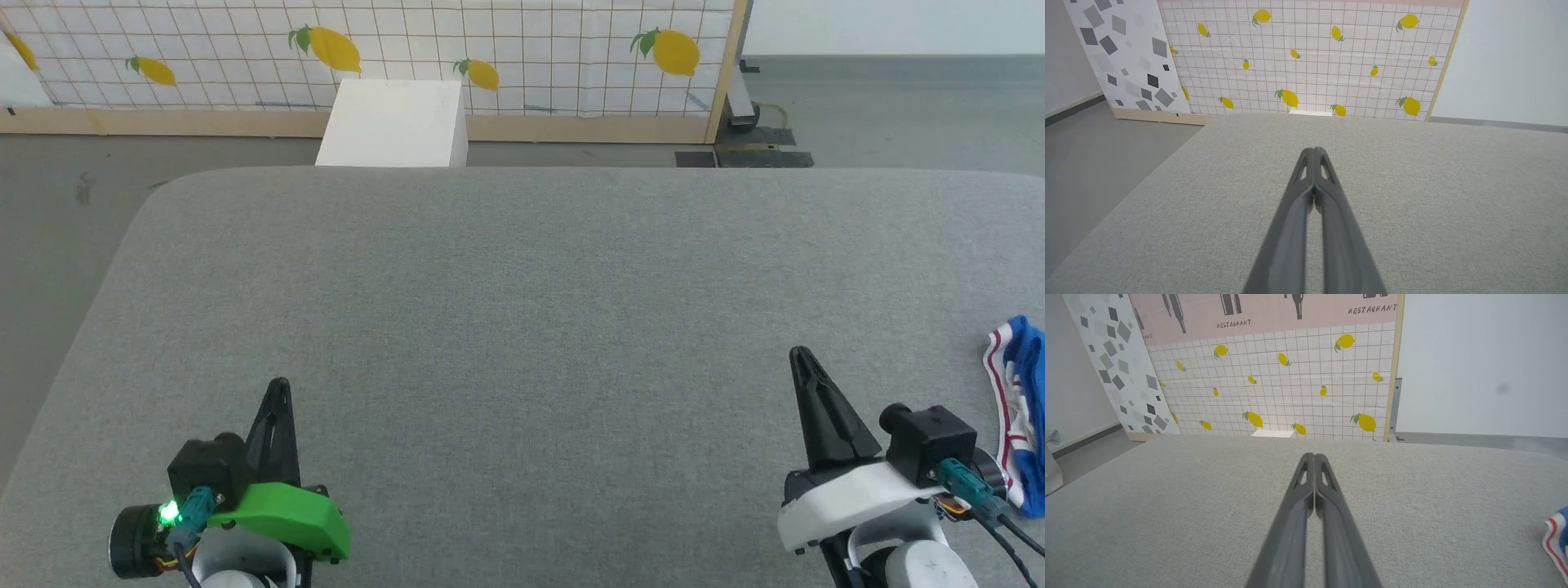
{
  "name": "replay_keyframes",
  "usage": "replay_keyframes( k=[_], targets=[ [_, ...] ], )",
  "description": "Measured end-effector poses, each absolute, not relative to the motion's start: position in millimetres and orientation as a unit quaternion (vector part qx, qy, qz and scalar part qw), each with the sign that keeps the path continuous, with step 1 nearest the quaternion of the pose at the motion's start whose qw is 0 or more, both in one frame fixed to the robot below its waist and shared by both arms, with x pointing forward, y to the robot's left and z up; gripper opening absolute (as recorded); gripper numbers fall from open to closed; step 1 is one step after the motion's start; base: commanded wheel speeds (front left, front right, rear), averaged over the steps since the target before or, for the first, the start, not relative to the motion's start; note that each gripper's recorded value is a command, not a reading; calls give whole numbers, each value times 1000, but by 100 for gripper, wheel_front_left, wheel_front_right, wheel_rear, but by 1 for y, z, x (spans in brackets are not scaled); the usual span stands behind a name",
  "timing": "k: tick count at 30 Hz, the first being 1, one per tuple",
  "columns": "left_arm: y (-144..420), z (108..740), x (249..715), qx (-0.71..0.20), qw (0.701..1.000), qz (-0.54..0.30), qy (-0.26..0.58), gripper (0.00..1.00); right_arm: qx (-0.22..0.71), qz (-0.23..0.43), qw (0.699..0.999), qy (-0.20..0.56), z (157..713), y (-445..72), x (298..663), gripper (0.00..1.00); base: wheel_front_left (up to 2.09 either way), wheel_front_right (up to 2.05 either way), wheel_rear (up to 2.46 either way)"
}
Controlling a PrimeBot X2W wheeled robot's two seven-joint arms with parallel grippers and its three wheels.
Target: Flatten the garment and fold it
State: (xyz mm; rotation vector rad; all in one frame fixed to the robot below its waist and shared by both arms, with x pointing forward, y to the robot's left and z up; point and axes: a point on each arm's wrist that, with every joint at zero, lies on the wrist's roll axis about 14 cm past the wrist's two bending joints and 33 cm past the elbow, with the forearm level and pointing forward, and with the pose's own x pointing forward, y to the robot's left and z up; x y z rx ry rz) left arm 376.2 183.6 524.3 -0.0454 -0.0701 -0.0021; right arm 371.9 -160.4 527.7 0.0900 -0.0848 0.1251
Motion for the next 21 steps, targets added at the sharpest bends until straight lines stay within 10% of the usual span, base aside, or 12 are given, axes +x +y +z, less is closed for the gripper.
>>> replay_keyframes(
  k=[21],
  targets=[
    [182,526,376,-6,1000,-2,-26,0,27,66,997,-31,528,-159,372,0,0,0,0]
  ],
)
